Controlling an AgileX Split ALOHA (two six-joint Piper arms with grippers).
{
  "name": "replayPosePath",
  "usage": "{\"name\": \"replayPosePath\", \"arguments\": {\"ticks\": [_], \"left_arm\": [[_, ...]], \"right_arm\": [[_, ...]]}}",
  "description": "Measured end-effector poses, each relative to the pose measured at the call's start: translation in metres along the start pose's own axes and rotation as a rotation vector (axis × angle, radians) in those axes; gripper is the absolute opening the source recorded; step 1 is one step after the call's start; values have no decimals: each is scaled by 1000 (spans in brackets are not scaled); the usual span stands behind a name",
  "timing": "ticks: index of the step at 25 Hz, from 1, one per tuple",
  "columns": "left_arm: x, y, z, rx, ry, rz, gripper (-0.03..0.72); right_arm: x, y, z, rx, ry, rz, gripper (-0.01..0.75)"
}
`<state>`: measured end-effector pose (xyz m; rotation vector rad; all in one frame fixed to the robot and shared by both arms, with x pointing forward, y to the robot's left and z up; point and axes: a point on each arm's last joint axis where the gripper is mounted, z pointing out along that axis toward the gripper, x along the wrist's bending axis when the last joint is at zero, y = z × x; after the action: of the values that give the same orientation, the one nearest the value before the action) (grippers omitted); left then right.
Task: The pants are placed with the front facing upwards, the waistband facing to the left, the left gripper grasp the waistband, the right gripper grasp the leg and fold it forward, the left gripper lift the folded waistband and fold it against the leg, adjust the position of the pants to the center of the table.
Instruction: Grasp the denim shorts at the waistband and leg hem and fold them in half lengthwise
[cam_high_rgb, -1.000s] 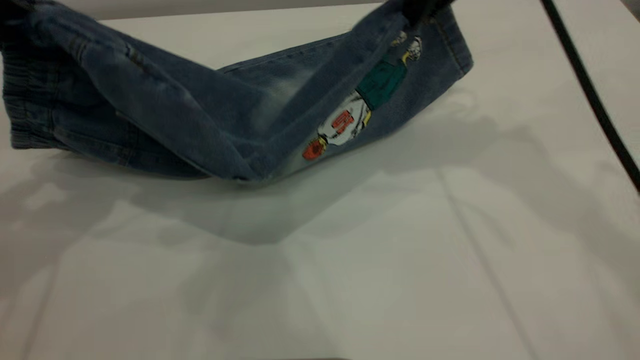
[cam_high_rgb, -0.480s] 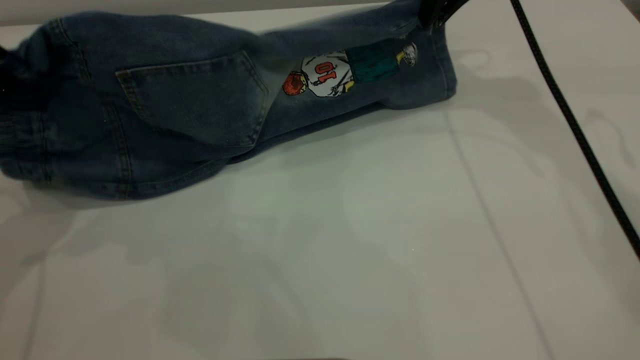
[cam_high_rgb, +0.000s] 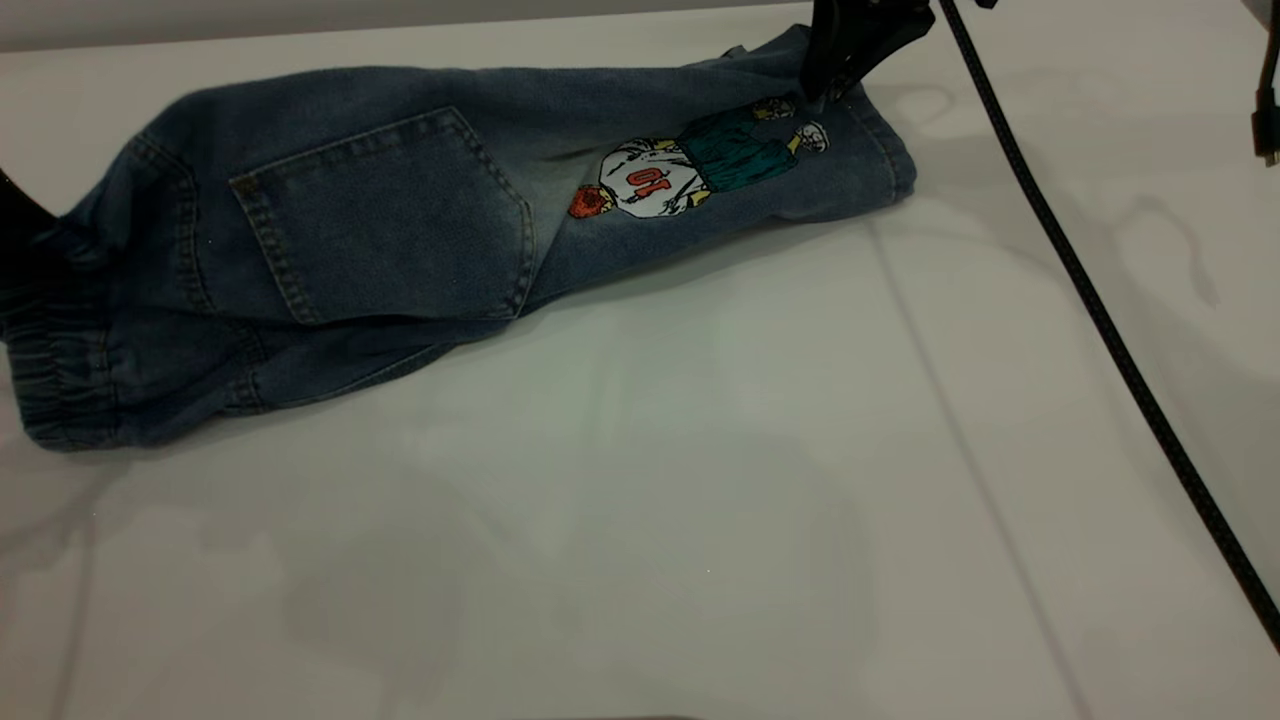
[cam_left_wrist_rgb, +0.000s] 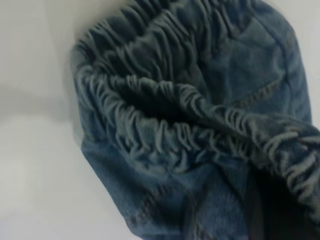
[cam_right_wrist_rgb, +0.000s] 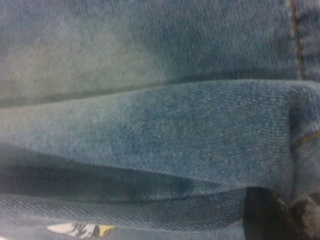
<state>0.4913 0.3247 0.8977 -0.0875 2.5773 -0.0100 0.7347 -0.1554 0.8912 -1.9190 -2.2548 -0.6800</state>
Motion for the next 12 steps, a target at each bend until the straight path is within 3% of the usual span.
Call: {"name": "replayPosePath", "arguments": {"ticks": [12], "left_arm": [[3, 9, 2, -97, 34, 48, 86]], "right_arm": [[0, 6, 15, -75, 52, 60, 74]]}}
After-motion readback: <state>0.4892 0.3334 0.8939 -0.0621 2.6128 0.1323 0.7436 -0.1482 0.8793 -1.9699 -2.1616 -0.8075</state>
